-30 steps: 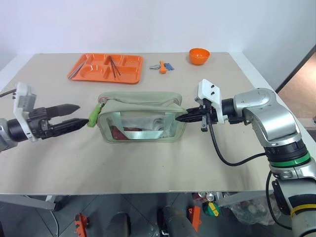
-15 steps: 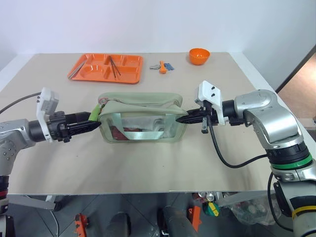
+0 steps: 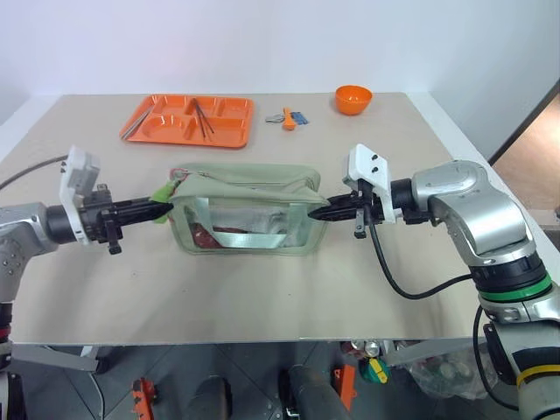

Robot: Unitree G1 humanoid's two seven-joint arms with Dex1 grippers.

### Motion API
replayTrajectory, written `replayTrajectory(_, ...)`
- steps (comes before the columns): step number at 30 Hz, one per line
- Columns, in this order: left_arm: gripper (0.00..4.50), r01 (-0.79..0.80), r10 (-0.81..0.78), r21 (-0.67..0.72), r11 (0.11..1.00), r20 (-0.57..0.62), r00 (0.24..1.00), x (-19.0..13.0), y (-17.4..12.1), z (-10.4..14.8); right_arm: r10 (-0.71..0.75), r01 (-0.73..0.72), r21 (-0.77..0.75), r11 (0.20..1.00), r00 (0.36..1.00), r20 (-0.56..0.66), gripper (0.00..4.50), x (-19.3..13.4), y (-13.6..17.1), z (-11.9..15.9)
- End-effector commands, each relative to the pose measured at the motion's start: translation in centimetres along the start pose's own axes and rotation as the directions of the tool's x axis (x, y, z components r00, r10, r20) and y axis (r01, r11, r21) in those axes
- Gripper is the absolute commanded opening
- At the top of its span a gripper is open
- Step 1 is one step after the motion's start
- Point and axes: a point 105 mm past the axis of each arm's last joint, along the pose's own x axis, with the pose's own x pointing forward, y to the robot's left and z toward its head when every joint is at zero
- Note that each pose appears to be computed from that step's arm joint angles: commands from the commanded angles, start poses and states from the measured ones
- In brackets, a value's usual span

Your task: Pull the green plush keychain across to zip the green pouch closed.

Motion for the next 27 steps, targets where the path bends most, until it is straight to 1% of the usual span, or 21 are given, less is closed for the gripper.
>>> replayTrajectory(1,0.03,-0.055,0.044,0.129,0.990,0.082,0.996,-2.1,0.4,4.2,-0.034,0.034,-0.021,0.999,0.999,-0.003,0.00,-0.7,-0.6,0.4)
replayTrajectory(3,0.03,-0.039,0.025,0.147,0.988,0.095,0.995,-2.0,0.2,5.0,-0.034,0.034,-0.024,0.999,0.999,0.000,0.00,-0.7,-0.7,0.5)
replayTrajectory(5,0.03,-0.022,0.008,0.154,0.988,0.091,0.996,-1.8,0.1,5.2,-0.033,0.033,-0.027,0.999,0.999,0.002,0.00,-0.5,-0.8,0.6)
replayTrajectory(11,0.03,-0.002,-0.008,0.127,0.992,0.078,0.997,-1.1,0.2,4.1,-0.033,0.033,-0.034,0.999,0.999,0.007,0.00,-0.4,-0.7,0.7)
replayTrajectory(14,0.03,-0.043,0.039,0.115,0.992,0.034,0.999,-0.3,0.8,2.9,-0.033,0.033,-0.037,0.999,0.999,0.007,0.00,-0.5,-0.7,0.7)
replayTrajectory(18,0.03,-0.047,0.044,0.117,0.992,0.030,0.999,0.0,0.8,2.6,-0.035,0.035,-0.038,0.999,0.999,0.003,0.00,-0.7,-0.7,0.7)
replayTrajectory(20,0.75,-0.069,0.069,0.085,0.994,0.012,0.998,0.1,1.2,2.1,-0.036,0.036,-0.038,0.999,0.999,0.003,0.00,-0.7,-0.7,0.8)
replayTrajectory(21,0.94,-0.056,0.055,0.066,0.996,0.007,0.998,0.2,1.1,1.8,-0.037,0.037,-0.039,0.999,0.999,0.003,0.00,-0.7,-0.7,0.8)
replayTrajectory(23,1.66,-0.085,0.089,0.113,0.990,-0.029,0.996,0.4,1.4,1.1,-0.037,0.037,-0.039,0.999,0.999,0.002,0.00,-0.8,-0.7,0.8)
replayTrajectory(24,1.99,-0.088,0.092,0.093,0.992,-0.037,0.995,0.4,1.5,0.8,-0.037,0.037,-0.040,0.999,0.999,0.002,0.00,-0.8,-0.7,0.8)
replayTrajectory(26,2.63,-0.035,0.036,0.059,0.998,-0.016,0.999,0.4,0.7,1.0,-0.036,0.036,-0.040,0.999,0.999,0.001,0.00,-0.8,-0.7,0.8)
replayTrajectory(27,2.97,-0.023,0.023,0.071,0.997,-0.007,1.000,0.5,0.4,1.2,-0.035,0.035,-0.040,0.999,0.999,0.001,0.00,-0.9,-0.7,0.8)
